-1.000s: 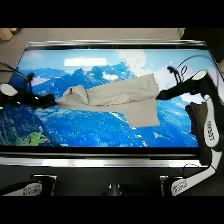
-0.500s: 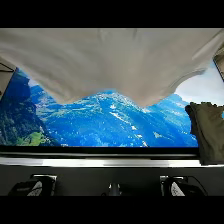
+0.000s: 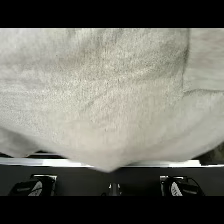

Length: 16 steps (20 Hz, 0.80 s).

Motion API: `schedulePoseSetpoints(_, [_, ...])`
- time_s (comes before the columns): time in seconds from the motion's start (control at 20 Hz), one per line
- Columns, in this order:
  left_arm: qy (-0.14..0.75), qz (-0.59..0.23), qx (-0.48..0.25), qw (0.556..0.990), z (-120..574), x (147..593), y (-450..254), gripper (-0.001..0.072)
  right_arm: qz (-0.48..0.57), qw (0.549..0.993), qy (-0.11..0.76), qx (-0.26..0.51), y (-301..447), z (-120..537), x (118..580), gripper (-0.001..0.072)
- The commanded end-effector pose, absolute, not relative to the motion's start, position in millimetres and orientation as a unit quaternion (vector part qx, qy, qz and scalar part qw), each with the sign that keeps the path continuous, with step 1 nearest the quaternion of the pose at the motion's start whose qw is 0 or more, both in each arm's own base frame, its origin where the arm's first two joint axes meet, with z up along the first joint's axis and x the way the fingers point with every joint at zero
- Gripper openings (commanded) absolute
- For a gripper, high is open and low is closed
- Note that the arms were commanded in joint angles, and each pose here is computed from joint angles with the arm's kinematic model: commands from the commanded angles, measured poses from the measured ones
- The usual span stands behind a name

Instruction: Fold the shirts.

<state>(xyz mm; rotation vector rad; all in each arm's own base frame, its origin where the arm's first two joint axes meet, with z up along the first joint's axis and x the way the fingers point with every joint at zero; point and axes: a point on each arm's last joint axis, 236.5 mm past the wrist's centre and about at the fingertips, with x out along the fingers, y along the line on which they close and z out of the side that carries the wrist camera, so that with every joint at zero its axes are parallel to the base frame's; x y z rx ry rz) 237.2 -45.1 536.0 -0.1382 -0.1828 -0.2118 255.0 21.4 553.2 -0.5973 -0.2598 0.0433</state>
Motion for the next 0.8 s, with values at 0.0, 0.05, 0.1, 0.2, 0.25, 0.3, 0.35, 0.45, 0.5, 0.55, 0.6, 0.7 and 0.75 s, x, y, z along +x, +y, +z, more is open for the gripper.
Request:
schedulePoseSetpoints(0.0, [0.074, -0.097, -0.056, 0.991, 454, 290, -40, 0.0035, 0.068, 0.954, -0.015, -0.292, 17, 492, 306, 0.0016])
schedulePoseSetpoints(0.05, [0.135, -0.101, -0.06, 0.984, 420, 309, -40, 0.0035, 0.094, 0.953, 0.041, -0.286, 16, 458, 329, 0.0017])
schedulePoseSetpoints(0.1, [0.187, -0.103, -0.066, 0.975, 388, 328, -39, 0.0035, 0.125, 0.947, 0.106, -0.276, 14, 419, 351, 0.0017])
schedulePoseSetpoints(0.2, [0.273, -0.1, -0.083, 0.953, 321, 366, -35, 0.0036, 0.18, 0.926, 0.233, -0.237, 10, 336, 391, 0.0017])
schedulePoseSetpoints(0.25, [0.315, -0.097, -0.093, 0.939, 283, 383, -33, 0.0036, 0.206, 0.909, 0.291, -0.215, 8, 293, 409, 0.0016])
schedulePoseSetpoints(0.3, [0.353, -0.093, -0.103, 0.925, 247, 398, -31, 0.0036, 0.228, 0.893, 0.337, -0.194, 6, 253, 428, 0.0016])
schedulePoseSetpoints(0.35, [0.39, -0.09, -0.11, 0.91, 209, 414, -28, 0.0037, 0.244, 0.88, 0.37, -0.174, 6, 218, 447, 0.0016])
schedulePoseSetpoints(0.45, [0.448, -0.085, -0.119, 0.882, 140, 442, -24, 0.0037, 0.261, 0.859, 0.415, -0.145, 11, 148, 488, 0.0016])
schedulePoseSetpoints(0.5, [0.468, -0.08, -0.127, 0.871, 111, 456, -21, 0.0037, 0.267, 0.852, 0.428, -0.136, 17, 118, 505, 0.0016])
schedulePoseSetpoints(0.55, [0.48, -0.073, -0.135, 0.864, 82, 471, -18, 0.0036, 0.268, 0.85, 0.435, -0.128, 24, 90, 523, 0.0016])
schedulePoseSetpoints(0.6, [0.487, -0.067, -0.142, 0.859, 60, 484, -16, 0.0037, 0.262, 0.852, 0.436, -0.12, 29, 69, 538, 0.0016])
schedulePoseSetpoints(0.7, [0.489, -0.061, -0.16, 0.855, 27, 508, -15, 0.0037, 0.228, 0.873, 0.422, -0.091, 28, 44, 570, 0.0016])
schedulePoseSetpoints(0.75, [0.483, -0.064, -0.163, 0.858, 19, 518, -15, 0.0037, 0.208, 0.885, 0.41, -0.074, 24, 39, 584, 0.0016])
